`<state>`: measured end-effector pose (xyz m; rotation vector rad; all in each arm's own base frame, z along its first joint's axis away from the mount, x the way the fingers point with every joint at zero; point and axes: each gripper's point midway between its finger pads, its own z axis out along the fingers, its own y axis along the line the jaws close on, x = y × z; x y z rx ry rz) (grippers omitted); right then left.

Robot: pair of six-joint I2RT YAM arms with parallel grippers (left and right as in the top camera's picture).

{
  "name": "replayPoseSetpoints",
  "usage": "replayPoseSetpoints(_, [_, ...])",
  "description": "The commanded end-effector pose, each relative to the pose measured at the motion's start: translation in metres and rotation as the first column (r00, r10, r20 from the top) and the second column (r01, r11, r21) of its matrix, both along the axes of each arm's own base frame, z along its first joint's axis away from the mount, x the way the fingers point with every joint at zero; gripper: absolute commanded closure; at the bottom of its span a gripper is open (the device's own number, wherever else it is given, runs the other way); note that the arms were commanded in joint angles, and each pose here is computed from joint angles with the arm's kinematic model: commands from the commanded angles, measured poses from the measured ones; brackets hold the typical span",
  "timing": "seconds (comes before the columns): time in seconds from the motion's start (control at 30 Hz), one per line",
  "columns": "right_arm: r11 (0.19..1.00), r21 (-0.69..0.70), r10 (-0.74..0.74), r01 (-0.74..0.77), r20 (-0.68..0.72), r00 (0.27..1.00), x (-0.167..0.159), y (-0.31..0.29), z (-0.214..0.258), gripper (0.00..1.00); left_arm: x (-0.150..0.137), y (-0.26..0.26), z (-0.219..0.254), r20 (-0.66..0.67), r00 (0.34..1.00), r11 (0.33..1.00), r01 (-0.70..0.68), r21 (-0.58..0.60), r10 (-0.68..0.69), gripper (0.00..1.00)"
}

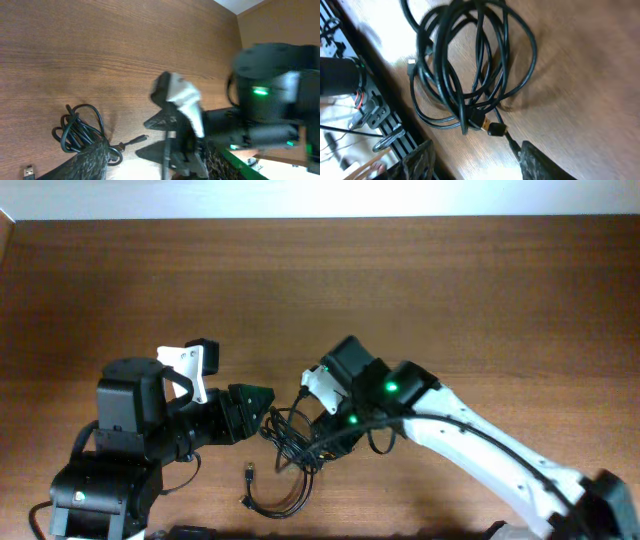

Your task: Untangle cables

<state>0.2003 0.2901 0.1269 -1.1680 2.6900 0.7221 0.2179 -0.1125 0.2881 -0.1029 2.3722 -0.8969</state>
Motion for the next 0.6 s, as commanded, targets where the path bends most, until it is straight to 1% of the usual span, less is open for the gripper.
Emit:
replayPoseSetpoints(0.0, [0.998,0.036,0.057,-0.051,-0.171,0.984,-0.019,0.016,-0.028,0.50,0.001,0.001,0.003,0.027,1.000,1.000,0.009,0.022,-0.010,0.37])
replayPoseSetpoints(0.07, [0.997,0.051,0.068,-0.058,-0.228,0.971,-0.023,0.022,-0.039,0.49,0.001,0.001,0.003,0.027,1.000,1.000,0.010,0.022,-0.010,0.37])
replayPoseSetpoints(0.13, [0.995,0.069,0.085,-0.071,-0.234,0.968,-0.026,0.029,-0.042,0.48,0.001,0.001,0.003,0.027,1.000,1.000,0.009,0.023,-0.010,0.36])
replayPoseSetpoints(0.23, [0.989,0.099,0.127,-0.109,-0.199,0.972,-0.030,0.042,-0.040,0.50,0.001,0.001,0.003,0.027,1.000,1.000,0.009,0.023,-0.010,0.36])
replayPoseSetpoints(0.3, [0.980,0.128,0.172,-0.152,-0.160,0.972,-0.037,0.056,-0.038,0.57,0.001,0.001,0.003,0.027,1.000,1.000,0.009,0.023,-0.010,0.36])
replayPoseSetpoints(0.37, [0.973,0.147,0.200,-0.181,-0.125,0.972,-0.041,0.066,-0.036,0.59,0.001,0.001,0.003,0.027,1.000,1.000,0.010,0.022,-0.010,0.36])
replayPoseSetpoints(0.4, [0.973,0.133,0.202,-0.189,-0.097,0.975,-0.040,0.068,-0.038,0.96,0.001,0.001,0.003,0.027,1.000,1.000,0.010,0.022,-0.010,0.36])
replayPoseSetpoints(0.57, [0.978,0.115,0.182,-0.173,-0.067,0.981,-0.031,0.066,-0.041,0.96,0.001,0.001,0.003,0.027,1.000,1.000,0.009,0.023,-0.010,0.35])
